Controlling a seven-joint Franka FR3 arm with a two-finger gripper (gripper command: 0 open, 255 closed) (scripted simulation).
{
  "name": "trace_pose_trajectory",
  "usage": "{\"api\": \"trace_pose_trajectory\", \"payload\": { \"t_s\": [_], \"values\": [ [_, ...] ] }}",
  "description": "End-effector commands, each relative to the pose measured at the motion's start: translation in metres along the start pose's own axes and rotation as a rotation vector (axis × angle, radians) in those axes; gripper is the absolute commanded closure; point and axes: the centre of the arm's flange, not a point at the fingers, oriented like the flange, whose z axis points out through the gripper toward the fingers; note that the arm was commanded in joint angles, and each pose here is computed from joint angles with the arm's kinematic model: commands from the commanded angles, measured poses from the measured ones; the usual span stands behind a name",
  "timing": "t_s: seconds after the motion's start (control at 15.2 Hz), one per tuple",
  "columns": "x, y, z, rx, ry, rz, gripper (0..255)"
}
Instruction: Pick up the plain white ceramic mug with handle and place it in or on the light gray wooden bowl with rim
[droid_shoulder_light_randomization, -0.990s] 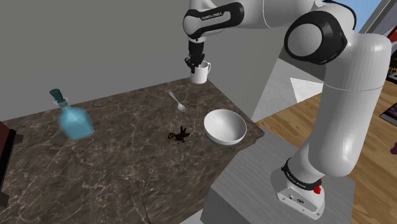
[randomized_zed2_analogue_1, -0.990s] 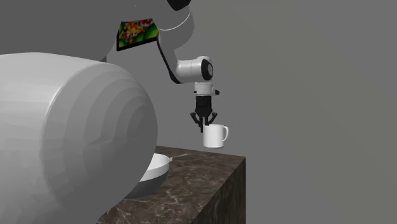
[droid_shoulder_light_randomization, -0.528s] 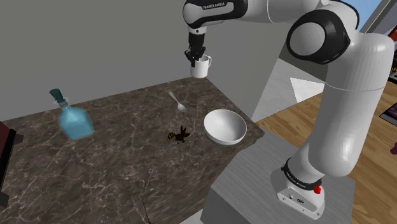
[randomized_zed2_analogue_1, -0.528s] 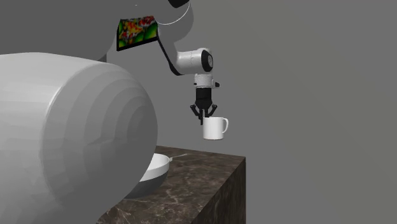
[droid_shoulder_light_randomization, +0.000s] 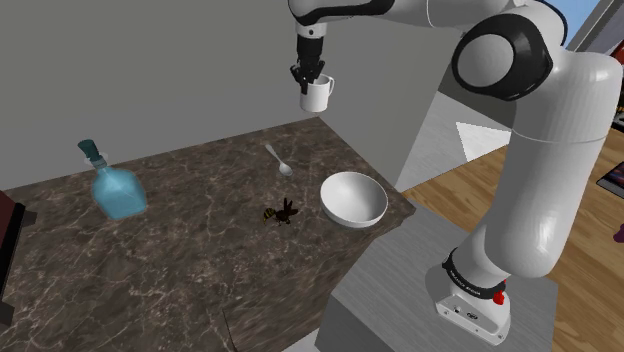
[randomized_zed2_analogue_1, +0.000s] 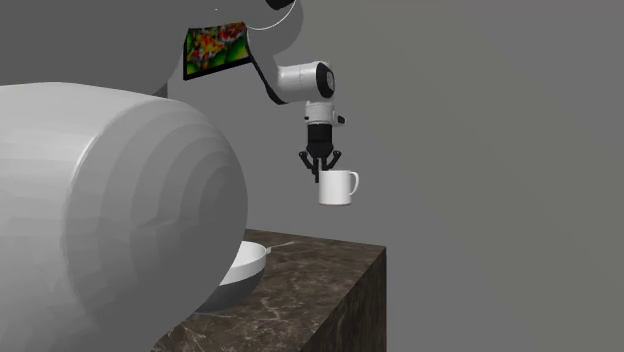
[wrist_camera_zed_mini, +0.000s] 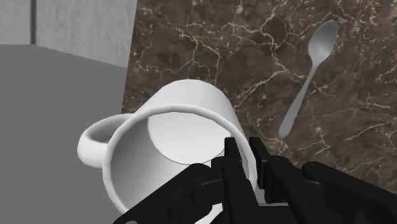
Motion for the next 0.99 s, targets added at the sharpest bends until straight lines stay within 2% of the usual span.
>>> {"api": "trace_pose_trajectory", "payload": {
  "t_s": [0.0, 0.07, 0.92],
  "values": [
    [0.001, 0.0, -0.011, 0.0, 0.0, 0.0, 255],
    [0.001, 0.0, -0.011, 0.0, 0.0, 0.0, 255],
    [-0.151, -0.078, -0.029, 0.0, 0.0, 0.0, 255]
  ]
}}
